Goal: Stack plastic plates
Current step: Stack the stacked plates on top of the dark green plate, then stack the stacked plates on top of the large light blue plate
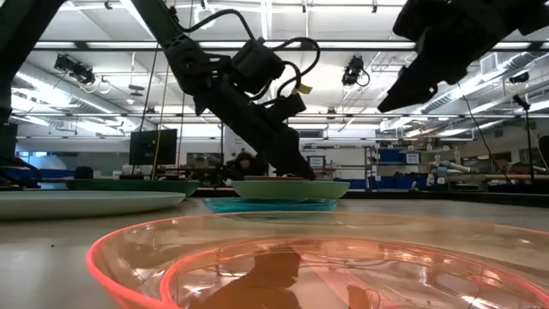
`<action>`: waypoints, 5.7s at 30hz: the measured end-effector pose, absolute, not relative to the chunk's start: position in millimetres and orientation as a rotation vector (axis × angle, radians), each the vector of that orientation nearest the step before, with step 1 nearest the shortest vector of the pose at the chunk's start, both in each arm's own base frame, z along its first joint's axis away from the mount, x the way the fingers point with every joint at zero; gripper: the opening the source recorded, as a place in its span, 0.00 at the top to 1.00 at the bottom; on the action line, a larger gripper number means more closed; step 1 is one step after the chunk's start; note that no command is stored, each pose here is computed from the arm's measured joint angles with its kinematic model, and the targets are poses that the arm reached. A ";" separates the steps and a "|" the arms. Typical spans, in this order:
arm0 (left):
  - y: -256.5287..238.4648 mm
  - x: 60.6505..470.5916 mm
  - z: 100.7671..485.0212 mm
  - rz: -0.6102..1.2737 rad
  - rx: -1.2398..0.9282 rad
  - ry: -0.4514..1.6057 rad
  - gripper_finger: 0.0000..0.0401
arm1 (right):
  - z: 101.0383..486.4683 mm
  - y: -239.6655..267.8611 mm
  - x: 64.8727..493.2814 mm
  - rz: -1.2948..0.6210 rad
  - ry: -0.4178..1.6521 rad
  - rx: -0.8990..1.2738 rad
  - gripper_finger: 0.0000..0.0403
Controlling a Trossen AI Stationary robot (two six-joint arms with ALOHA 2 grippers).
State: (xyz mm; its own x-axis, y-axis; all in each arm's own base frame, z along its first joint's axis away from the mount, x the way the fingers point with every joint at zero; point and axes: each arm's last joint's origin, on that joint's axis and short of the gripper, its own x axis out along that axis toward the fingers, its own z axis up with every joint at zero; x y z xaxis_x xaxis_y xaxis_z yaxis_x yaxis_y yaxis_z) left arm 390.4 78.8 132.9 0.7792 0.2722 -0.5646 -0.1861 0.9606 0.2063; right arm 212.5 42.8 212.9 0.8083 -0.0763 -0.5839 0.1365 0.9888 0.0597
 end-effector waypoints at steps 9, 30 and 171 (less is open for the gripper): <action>93.3 387.4 133.2 0.262 0.159 0.634 0.61 | 213.8 59.7 208.4 -0.113 0.596 0.115 0.36; 96.7 387.7 98.0 0.275 0.119 0.728 0.60 | 221.5 60.9 211.2 -0.121 0.566 0.129 0.36; 18.4 267.8 207.3 0.694 -0.028 1.142 0.91 | 228.0 33.6 220.3 -0.290 0.472 0.187 0.36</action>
State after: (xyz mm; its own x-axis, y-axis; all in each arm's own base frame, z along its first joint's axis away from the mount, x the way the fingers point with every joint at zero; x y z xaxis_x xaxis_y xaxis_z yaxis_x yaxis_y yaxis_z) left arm 267.8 18.4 207.3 0.2323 0.4916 -0.8393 -0.5191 0.7924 0.3205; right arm 220.3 33.6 228.0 0.8510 -0.2304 -0.4719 0.3162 0.9423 0.1101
